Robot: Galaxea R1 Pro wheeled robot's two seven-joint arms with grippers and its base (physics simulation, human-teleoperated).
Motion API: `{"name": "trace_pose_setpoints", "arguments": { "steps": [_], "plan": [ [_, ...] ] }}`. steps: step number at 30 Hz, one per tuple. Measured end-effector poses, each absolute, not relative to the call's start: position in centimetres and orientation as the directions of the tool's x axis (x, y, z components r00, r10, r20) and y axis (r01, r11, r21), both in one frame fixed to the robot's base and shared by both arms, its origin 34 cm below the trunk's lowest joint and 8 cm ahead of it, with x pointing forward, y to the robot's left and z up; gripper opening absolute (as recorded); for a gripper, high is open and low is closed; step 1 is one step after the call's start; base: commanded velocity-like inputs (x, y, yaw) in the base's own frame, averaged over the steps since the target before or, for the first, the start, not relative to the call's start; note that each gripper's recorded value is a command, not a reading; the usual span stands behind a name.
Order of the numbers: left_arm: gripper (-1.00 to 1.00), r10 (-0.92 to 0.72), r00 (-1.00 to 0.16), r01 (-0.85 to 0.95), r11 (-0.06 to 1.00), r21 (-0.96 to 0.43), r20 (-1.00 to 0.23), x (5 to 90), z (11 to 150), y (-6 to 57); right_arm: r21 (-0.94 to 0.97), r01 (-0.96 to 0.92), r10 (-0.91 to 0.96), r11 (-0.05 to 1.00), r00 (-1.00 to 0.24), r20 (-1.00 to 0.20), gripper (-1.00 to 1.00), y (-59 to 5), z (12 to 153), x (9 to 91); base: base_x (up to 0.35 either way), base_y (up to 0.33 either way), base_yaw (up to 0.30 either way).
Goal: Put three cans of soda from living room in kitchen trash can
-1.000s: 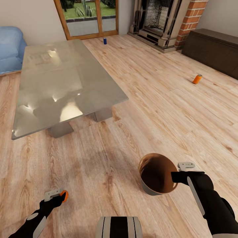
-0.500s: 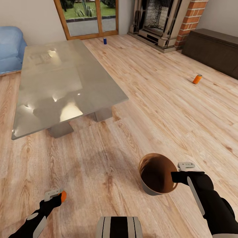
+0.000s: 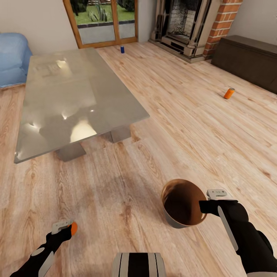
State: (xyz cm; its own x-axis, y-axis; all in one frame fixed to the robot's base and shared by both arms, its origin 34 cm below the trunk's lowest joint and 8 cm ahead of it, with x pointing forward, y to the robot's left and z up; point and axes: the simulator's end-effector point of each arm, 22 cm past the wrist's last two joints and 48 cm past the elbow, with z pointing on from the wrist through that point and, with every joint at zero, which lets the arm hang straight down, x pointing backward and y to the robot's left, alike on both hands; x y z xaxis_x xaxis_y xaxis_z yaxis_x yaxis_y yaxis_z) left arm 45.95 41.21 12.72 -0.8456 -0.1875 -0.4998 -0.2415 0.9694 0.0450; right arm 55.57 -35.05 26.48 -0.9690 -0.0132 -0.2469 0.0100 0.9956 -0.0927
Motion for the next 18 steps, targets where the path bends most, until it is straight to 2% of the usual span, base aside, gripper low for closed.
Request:
{"name": "trace_pose_setpoints", "arguments": {
  "steps": [18],
  "plan": [
    [-1.0, -0.186, -0.836, -0.241, 0.97, 0.041, -0.516, 46.9, 14.4, 41.2, -0.092, 0.012, -0.013, 0.996, -0.964, -0.267, -1.0, -35.0, 28.4, 56.3, 0.0, 0.0, 0.0]
  ]
}}
